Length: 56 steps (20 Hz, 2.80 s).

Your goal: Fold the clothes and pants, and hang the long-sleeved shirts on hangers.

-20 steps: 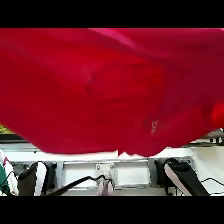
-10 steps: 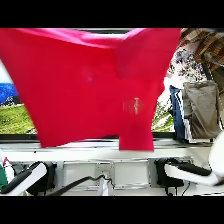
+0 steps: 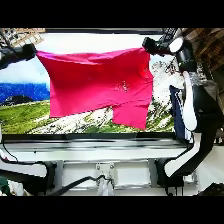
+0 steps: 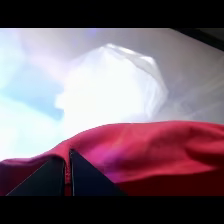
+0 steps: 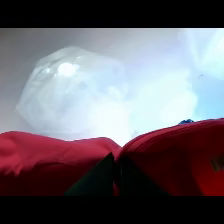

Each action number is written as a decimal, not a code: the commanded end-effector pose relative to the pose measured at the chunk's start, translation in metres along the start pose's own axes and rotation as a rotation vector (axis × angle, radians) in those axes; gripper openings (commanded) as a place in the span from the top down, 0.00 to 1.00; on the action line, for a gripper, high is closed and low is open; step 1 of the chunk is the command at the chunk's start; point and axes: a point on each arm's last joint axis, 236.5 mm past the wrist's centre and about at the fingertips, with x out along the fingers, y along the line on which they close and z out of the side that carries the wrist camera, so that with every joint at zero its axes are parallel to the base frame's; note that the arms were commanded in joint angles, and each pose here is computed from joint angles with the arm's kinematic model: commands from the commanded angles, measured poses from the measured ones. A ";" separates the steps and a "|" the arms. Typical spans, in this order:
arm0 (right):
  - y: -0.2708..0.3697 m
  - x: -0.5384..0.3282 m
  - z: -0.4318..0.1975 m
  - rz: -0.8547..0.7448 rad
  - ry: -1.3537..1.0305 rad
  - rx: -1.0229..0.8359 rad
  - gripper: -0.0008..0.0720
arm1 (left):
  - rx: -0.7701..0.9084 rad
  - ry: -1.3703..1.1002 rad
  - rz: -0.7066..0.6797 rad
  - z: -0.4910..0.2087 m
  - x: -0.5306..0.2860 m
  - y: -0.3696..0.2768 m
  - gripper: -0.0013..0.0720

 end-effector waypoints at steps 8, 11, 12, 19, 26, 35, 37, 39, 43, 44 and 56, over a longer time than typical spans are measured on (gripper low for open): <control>-0.073 0.015 -0.049 -0.141 0.204 0.004 0.95 | -0.041 0.189 -0.002 -0.067 0.043 0.013 0.98; -0.098 -0.002 -0.084 -0.233 0.373 -0.033 0.95 | -0.053 0.316 0.030 -0.101 0.037 0.022 0.98; -0.107 -0.008 -0.090 -0.263 0.409 -0.046 0.95 | -0.040 0.351 0.040 -0.110 0.035 0.026 0.98; -0.123 -0.016 -0.109 -0.303 0.508 -0.133 0.95 | -0.067 0.509 0.022 -0.160 0.033 0.026 0.98; -0.131 -0.028 -0.146 -0.320 0.647 -0.108 0.56 | -0.078 0.577 0.014 -0.176 0.029 0.027 0.97; -0.144 -0.120 -0.116 -0.459 0.567 -0.006 0.46 | -0.169 0.518 0.045 -0.126 -0.066 0.030 0.78; -0.136 -0.139 -0.145 -0.432 0.587 0.022 0.52 | -0.219 0.477 0.062 -0.133 -0.085 0.021 0.78; -0.121 -0.146 -0.193 -0.353 0.625 0.098 0.51 | -0.336 0.449 0.058 -0.154 -0.094 0.007 0.76; -0.114 -0.144 -0.274 -0.273 0.612 0.271 0.51 | -0.440 0.528 0.042 -0.225 -0.109 -0.002 0.59; -0.114 -0.142 -0.289 -0.264 0.597 0.307 0.51 | -0.460 0.528 0.039 -0.238 -0.111 -0.003 0.59; -0.132 -0.133 -0.320 -0.275 0.555 0.301 0.51 | -0.464 0.498 -0.003 -0.269 -0.113 -0.009 0.58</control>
